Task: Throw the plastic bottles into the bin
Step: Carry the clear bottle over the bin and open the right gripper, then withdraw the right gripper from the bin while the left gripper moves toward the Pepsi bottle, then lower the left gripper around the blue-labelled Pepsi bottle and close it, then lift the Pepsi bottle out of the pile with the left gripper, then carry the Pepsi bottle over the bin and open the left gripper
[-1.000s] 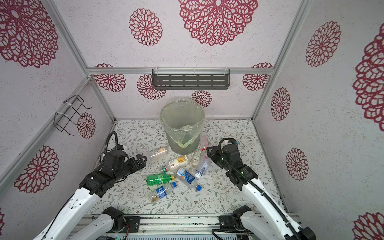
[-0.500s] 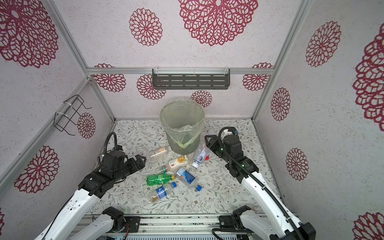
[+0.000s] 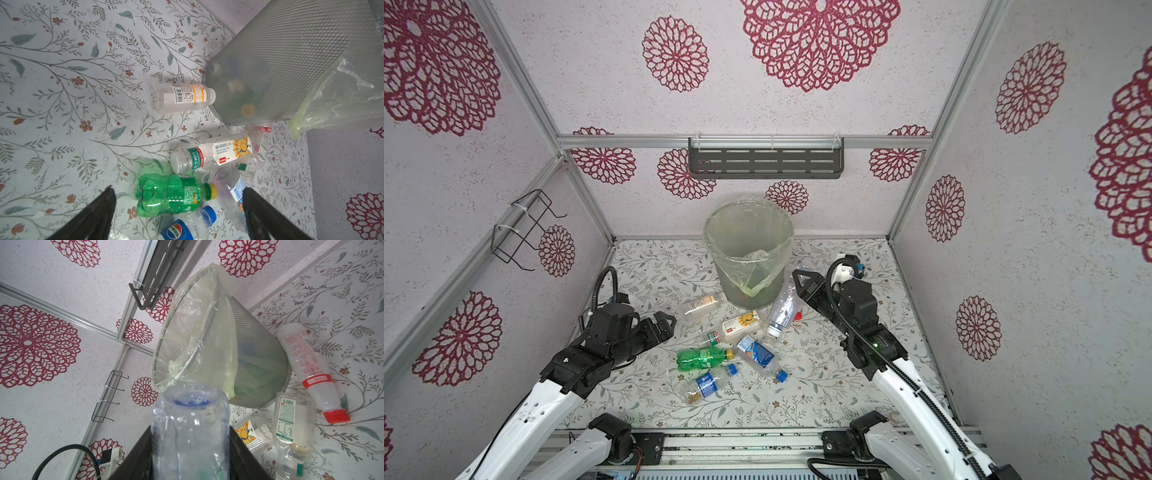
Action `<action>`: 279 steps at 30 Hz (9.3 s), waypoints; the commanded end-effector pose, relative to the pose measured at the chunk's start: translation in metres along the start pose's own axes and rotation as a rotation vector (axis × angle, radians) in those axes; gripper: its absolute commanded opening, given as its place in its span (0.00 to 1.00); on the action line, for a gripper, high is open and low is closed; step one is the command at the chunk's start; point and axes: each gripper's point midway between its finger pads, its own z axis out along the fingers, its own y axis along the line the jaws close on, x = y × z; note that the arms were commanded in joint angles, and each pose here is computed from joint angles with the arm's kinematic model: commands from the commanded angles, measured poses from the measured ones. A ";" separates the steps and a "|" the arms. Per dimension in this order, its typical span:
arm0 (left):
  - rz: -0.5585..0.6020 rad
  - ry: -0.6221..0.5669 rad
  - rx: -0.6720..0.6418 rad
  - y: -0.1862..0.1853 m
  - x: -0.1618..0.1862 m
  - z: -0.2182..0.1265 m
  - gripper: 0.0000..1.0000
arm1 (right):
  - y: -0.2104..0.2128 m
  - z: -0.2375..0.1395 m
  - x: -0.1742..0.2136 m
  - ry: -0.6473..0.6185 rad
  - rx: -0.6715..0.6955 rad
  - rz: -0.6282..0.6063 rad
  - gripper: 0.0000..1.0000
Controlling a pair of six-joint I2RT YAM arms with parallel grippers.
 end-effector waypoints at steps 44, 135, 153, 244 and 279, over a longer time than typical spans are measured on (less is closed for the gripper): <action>-0.006 0.008 0.037 -0.005 -0.003 -0.011 0.97 | 0.044 0.023 -0.049 -0.127 0.126 -0.170 0.99; 0.531 0.419 -0.010 -0.008 0.189 0.042 0.98 | -0.123 0.008 0.082 0.171 0.304 -0.182 0.99; 0.593 0.467 -0.036 -0.010 0.213 0.049 0.91 | -0.129 0.012 0.087 0.185 0.311 -0.181 0.99; 0.155 -0.047 0.326 -0.101 0.039 -0.028 0.52 | -0.149 -0.010 0.083 0.102 0.379 -0.093 0.99; 0.112 -0.199 0.503 -0.202 -0.093 -0.028 0.56 | -0.146 -0.009 0.074 0.101 0.419 -0.158 0.99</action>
